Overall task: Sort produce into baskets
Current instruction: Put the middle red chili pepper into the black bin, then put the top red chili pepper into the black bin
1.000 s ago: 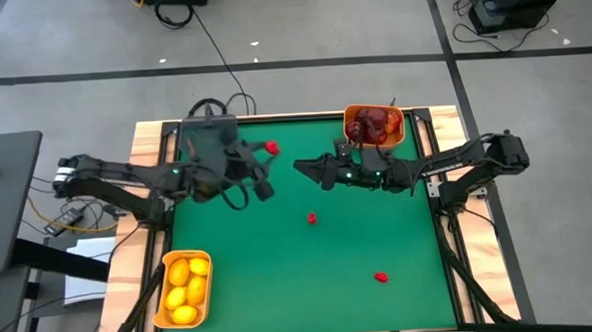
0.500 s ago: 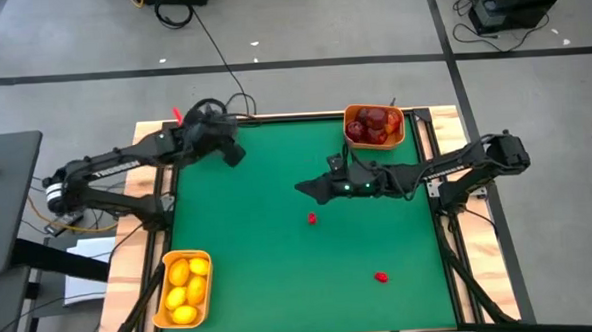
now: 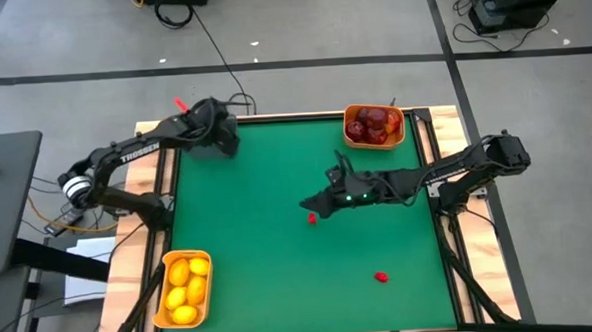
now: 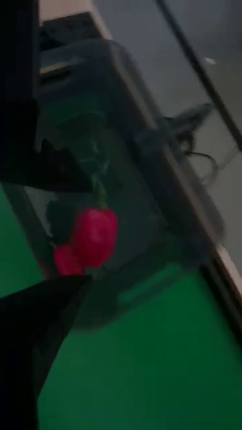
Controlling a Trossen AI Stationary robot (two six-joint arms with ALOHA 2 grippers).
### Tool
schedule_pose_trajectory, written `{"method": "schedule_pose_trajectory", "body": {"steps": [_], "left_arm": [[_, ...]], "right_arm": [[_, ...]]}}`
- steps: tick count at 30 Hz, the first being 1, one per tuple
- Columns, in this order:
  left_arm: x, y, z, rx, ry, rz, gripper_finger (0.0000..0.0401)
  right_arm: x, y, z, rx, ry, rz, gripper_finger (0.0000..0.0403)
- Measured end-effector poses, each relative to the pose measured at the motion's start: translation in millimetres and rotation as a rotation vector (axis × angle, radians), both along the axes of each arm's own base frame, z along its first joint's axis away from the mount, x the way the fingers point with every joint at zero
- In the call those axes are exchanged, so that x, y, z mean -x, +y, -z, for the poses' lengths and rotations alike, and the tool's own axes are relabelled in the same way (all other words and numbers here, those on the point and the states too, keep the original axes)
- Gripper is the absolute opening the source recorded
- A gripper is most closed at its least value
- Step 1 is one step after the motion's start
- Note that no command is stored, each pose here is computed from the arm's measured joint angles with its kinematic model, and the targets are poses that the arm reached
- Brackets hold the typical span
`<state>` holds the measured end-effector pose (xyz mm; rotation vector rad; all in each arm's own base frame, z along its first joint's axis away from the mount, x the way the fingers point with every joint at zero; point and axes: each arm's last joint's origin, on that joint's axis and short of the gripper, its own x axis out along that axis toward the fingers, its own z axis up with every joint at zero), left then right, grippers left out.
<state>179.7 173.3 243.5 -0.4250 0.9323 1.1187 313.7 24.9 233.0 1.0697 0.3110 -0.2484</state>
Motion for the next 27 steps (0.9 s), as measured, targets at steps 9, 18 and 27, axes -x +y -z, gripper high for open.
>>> {"method": "schedule_pose_trajectory", "body": {"steps": [9,18,27], "left_arm": [[5,12,9,0.101,-0.048,-0.025,0.0314],[-13,-8,-8,0.153,-0.192,0.145,0.0324],[-21,-70,-49,0.020,-0.350,0.286,0.0314]], "right_arm": [[9,-6,20,0.042,0.232,-0.110,0.0227],[12,-15,25,0.156,0.298,-0.136,0.0227],[11,-16,30,0.197,0.328,-0.128,0.0227]]}}
